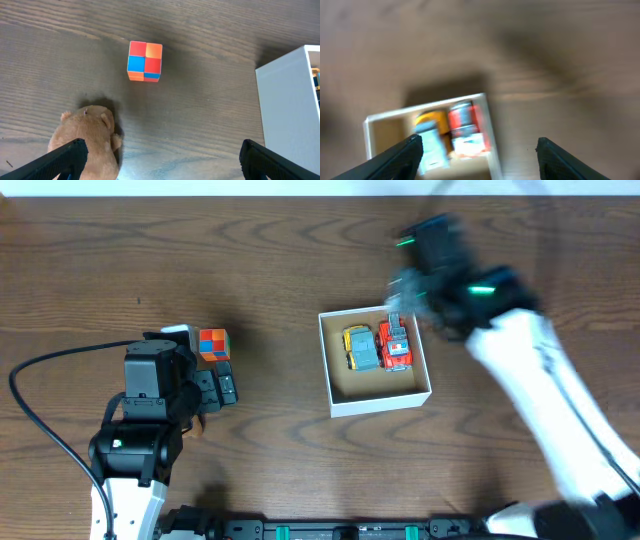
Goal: Pack container
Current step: 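Move the right gripper to the red-grey ball and grasp it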
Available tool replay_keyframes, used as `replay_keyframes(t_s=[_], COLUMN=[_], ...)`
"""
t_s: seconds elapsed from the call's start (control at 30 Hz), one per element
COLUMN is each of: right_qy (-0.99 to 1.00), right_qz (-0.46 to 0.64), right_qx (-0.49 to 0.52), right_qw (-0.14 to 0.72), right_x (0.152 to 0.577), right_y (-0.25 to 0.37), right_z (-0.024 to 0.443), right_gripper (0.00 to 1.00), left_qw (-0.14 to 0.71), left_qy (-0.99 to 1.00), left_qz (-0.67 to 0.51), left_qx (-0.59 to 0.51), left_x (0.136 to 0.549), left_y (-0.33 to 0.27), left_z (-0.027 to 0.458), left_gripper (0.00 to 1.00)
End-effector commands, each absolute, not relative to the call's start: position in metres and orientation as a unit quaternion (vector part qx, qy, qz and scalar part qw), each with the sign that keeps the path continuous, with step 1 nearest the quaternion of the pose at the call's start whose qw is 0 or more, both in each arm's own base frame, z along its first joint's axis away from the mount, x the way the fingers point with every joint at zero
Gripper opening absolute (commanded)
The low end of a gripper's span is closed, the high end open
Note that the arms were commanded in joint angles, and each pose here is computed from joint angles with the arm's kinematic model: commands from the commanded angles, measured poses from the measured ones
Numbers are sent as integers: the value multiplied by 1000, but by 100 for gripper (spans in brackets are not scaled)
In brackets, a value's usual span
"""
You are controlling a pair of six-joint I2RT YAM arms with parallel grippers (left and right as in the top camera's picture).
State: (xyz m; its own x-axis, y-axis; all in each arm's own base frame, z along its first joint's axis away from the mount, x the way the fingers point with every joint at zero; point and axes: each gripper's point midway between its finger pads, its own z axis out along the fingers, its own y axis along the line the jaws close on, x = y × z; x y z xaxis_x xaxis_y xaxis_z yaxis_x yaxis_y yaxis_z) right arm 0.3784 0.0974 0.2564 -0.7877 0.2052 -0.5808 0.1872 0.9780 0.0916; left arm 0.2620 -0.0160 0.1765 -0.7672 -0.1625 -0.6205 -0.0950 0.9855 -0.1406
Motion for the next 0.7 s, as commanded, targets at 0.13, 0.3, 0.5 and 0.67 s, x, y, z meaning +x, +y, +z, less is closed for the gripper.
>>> replay_keyframes(t_s=[0.13,0.3,0.5,0.67], right_qy=[926,912,890,871], right_qz=[-2,1,-1,-8], right_qx=[282,368,441,485], right_qw=[251,181,116,84], right_x=[337,310,279,253], right_y=[-25,-75,-111,-134], right_z=[262,225,165,118], right_gripper=[88,99,99,99], left_qw=[342,342,341,342], left_qy=[935,935,936,936], left_qz=[-55,-55,-55,-55], left_qx=[-72,-72,-72,-71], left_x=[265,265,265,265], left_y=[-17,-17,-17,-17], left_z=[184,184,184,184], left_gripper=[98,98,98,98])
